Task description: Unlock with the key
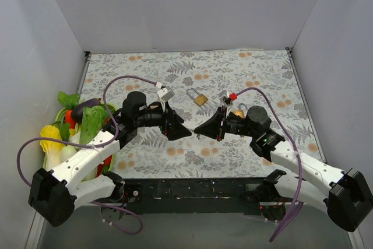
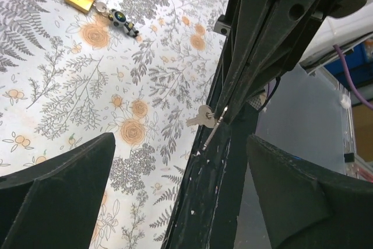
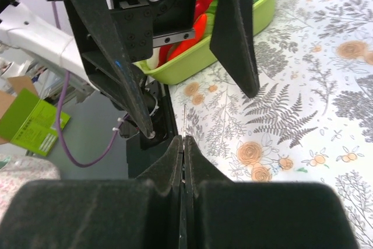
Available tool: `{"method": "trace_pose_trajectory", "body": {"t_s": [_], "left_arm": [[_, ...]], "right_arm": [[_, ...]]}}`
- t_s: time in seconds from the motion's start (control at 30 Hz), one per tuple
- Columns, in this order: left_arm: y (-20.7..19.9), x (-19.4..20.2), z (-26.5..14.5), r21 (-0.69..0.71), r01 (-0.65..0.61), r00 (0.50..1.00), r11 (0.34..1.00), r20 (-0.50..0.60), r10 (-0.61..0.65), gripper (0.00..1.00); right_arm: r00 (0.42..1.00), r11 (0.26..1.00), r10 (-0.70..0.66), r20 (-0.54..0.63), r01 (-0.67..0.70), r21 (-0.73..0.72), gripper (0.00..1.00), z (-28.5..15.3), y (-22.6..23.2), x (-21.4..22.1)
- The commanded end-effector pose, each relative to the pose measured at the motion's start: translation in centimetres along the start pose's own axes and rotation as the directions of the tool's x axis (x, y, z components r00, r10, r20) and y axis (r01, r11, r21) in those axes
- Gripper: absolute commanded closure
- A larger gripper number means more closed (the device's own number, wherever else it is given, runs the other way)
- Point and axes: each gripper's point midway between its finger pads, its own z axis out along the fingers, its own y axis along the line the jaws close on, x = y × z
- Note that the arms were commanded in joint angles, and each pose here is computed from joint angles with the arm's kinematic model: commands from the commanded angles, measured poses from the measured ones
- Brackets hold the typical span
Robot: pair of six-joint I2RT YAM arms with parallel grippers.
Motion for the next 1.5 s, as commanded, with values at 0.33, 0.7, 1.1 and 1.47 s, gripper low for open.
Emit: {"method": "trace_pose_trajectory", "body": {"t_s": [0.33,0.7,1.1,1.47], "left_arm": [[3.7,-3.2,-0.5,-0.172,0.315,0.912,0.933,0.327,-0.248,0.09],[10.1,-2.8,-0.4,-0.41,0.624,0.773,0.665,0.454,-0.444,0.18],[15.8,-0.7,6.8,-0.684,0.597,0.782,0.419,0.378,-0.496,0.17],[20.9,-0.9,11.8,-0.829,0.48,0.804,0.286,0.286,-0.521,0.08]], "right_arm": [[0.962,0.928,-0.002,0.274,-0.101,0.36,0.99,-2.6,-6.5,-1.9],[0.928,0.814,-0.054,0.369,-0.173,0.555,0.99,-7.7,-11.0,-2.0],[0.917,0.739,-0.175,0.357,-0.117,0.664,0.99,-11.6,-9.7,-3.7],[0.915,0.721,-0.249,0.318,-0.044,0.691,0.99,-13.1,-7.7,-4.8]]}}
